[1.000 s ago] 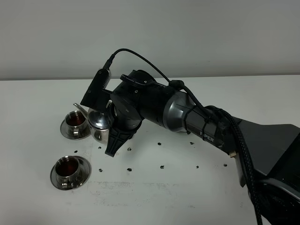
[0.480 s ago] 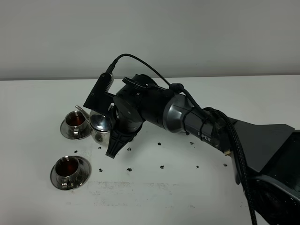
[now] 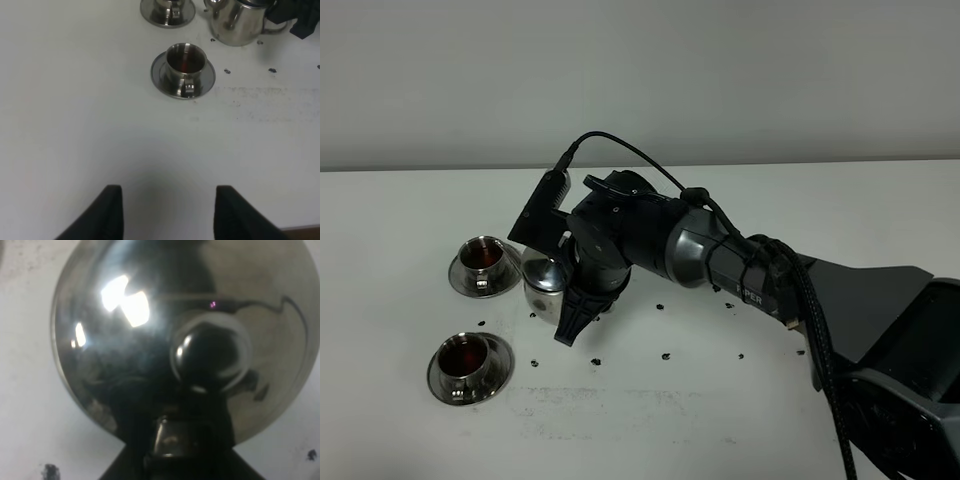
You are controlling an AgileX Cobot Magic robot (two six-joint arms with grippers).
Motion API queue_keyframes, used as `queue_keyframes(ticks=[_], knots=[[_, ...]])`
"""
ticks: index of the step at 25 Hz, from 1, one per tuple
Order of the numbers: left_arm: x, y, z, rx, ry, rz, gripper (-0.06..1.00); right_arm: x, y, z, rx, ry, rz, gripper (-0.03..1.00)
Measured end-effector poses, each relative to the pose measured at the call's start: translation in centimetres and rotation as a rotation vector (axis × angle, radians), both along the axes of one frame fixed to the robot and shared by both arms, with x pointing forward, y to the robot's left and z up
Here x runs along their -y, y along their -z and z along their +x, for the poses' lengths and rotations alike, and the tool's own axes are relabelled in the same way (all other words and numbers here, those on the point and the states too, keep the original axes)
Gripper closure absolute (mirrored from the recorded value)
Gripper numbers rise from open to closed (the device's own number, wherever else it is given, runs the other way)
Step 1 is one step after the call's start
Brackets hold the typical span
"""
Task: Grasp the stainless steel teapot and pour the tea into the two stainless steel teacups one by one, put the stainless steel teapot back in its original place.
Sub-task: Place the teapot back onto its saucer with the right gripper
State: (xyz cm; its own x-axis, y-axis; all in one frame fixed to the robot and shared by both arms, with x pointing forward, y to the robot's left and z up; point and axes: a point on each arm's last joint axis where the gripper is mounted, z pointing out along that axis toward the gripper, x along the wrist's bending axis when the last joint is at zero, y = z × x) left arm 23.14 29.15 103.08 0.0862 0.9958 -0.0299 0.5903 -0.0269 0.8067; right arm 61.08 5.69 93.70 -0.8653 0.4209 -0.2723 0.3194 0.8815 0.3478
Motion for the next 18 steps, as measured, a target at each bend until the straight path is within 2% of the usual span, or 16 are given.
queue_keyframes(ticks=[3, 7, 11, 18], knots=[[0.0, 0.0, 0.0, 0.000, 0.000, 0.000, 0.54, 0.1, -0.9, 0.0, 0.002, 0.001, -0.002, 0.77], [0.0, 0.0, 0.0, 0.000, 0.000, 0.000, 0.54, 0.7, -4.1, 0.3, 0.031, 0.019, 0.022, 0.77], [0.0, 0.0, 0.0, 0.000, 0.000, 0.000, 0.54, 2.7, -6.9, 1.2, 0.069, 0.058, 0.034, 0.77], [0.0, 0.0, 0.0, 0.000, 0.000, 0.000, 0.54, 7.2, -7.5, 3.7, 0.025, 0.220, 0.014, 0.77]])
